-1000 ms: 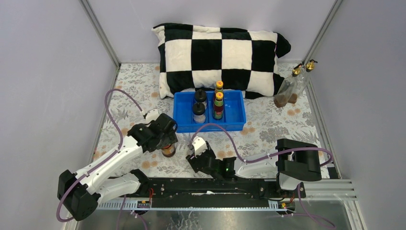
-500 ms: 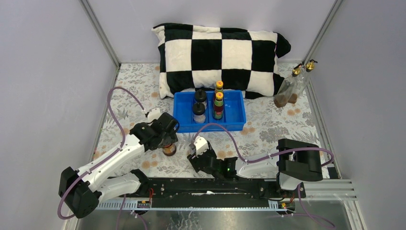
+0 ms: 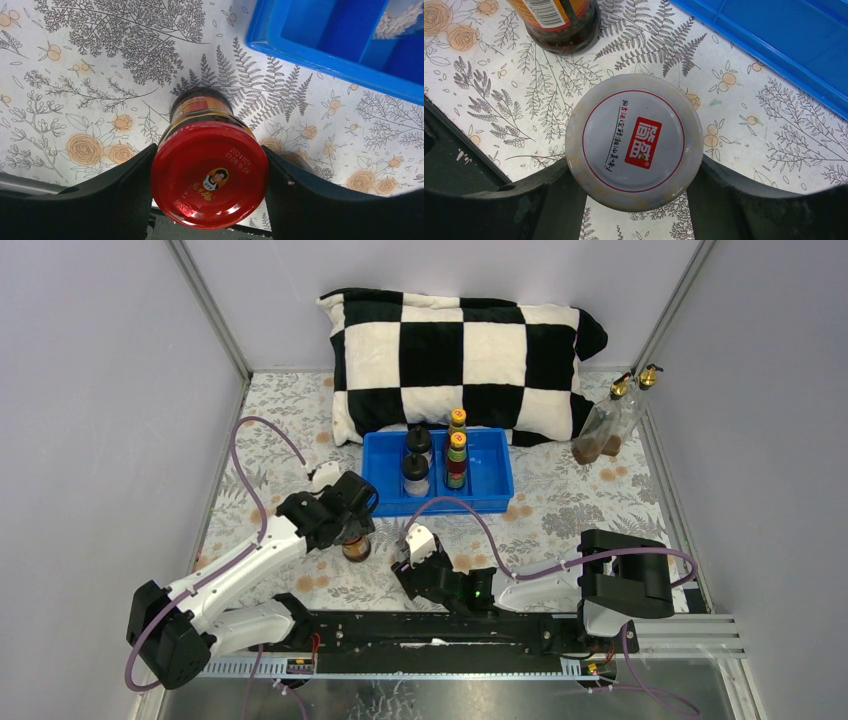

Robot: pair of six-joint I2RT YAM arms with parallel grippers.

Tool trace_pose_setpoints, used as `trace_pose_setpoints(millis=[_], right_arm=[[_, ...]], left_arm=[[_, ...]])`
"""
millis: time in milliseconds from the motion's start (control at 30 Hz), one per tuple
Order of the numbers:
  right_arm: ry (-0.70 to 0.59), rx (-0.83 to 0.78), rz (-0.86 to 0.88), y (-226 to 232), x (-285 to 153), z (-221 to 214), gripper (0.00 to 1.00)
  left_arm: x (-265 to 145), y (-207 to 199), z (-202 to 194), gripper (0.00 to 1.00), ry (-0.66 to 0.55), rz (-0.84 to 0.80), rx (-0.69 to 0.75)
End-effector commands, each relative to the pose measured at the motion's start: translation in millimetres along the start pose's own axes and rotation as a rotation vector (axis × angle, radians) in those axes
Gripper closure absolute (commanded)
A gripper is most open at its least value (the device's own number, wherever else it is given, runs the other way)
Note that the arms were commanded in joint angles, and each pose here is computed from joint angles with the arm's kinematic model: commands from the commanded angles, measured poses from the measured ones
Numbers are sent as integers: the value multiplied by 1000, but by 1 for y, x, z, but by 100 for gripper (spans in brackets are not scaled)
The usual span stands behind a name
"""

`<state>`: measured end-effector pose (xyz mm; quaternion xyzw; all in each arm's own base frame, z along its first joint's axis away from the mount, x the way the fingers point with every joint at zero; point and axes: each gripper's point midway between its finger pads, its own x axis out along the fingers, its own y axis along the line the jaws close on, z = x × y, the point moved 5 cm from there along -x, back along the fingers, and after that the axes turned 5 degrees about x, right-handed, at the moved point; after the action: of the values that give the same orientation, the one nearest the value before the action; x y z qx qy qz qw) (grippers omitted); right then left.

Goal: Organize the condiment bottles
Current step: Pick up the bottle from the center of the board.

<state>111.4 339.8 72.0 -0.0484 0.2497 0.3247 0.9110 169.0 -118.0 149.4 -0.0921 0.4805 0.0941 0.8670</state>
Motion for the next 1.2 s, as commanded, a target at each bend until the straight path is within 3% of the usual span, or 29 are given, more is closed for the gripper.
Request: trace_pose_setpoints(millis=[0, 1167], right_arm=[[-3, 7, -26, -7, 0, -1, 35], [-1, 10, -34, -11, -2, -5, 35]], left_arm=[[-2, -18, 15, 26, -59, -63, -29], [8, -46, 20, 26, -38, -121, 12]])
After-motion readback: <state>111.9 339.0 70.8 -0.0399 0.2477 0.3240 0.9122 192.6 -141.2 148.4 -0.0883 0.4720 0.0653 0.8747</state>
